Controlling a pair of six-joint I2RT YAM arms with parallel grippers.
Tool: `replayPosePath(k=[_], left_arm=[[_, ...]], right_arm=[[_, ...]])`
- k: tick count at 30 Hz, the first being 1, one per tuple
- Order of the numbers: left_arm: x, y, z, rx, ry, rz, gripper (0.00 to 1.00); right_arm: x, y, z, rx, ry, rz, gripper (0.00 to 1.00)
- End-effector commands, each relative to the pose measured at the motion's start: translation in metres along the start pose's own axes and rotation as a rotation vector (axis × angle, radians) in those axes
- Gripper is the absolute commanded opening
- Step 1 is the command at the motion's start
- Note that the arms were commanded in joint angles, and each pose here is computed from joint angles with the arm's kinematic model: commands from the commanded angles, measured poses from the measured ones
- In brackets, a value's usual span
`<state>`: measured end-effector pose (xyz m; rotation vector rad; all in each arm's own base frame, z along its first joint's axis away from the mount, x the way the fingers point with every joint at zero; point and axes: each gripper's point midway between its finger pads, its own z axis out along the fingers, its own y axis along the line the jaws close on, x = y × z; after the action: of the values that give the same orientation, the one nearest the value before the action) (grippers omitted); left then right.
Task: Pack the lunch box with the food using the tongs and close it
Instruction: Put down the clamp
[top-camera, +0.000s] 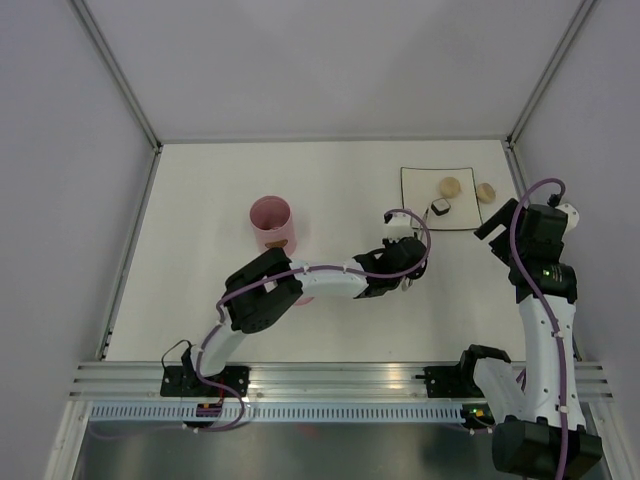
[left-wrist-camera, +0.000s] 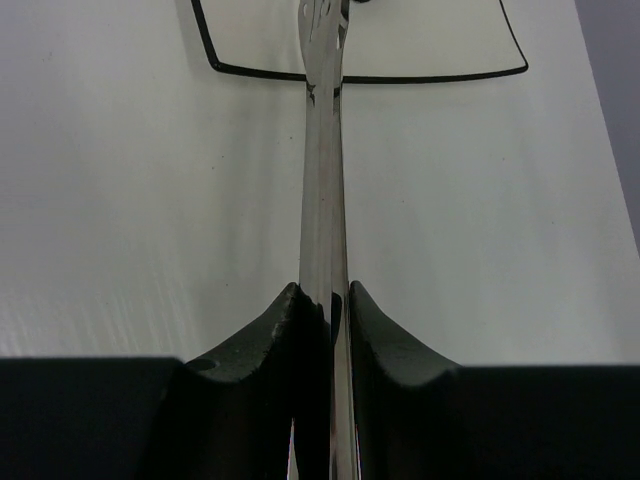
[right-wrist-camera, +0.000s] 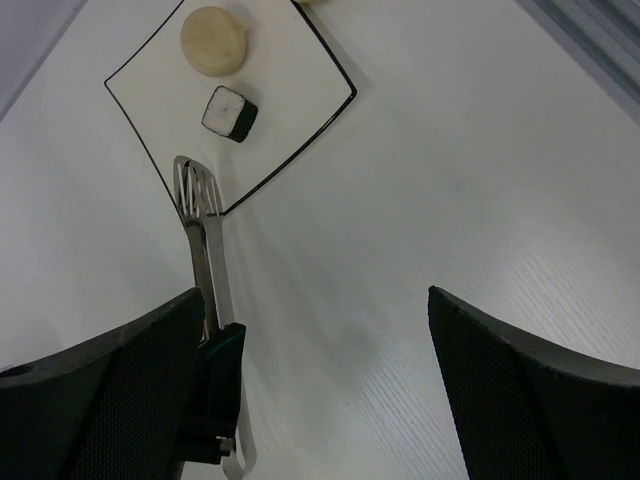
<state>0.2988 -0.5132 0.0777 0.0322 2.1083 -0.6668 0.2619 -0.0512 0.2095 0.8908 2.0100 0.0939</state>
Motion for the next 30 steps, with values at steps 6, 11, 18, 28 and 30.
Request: replayPosePath(k=[6, 11, 18, 28, 30], left_arm=[[-0.008, -0.017, 0.019, -0.005, -0.063, -0.143, 0.31], [0.009, -0.018, 0.026, 0.013, -0.013, -0.158, 0.43], [0.016, -0.011, 0.031, -0.018, -0.009, -0.158, 0.51], [0.013, -0.026, 0.032, 0.049, -0.004, -0.09, 0.68], [0.012, -0.029, 0.032, 0.063, -0.001, -0.069, 0.69]], right_arm=[[0.003, 0.015, -0.004, -0.065, 0.038, -0.022, 0.98], [0.005, 0.016, -0.001, -0.069, 0.045, -0.035, 0.98], [0.013, 0.017, 0.008, -0.081, 0.072, -0.048, 0.98], [0.019, 0.014, 0.013, -0.081, 0.081, -0.07, 0.98], [0.019, 0.014, 0.014, -0.08, 0.083, -0.07, 0.98]])
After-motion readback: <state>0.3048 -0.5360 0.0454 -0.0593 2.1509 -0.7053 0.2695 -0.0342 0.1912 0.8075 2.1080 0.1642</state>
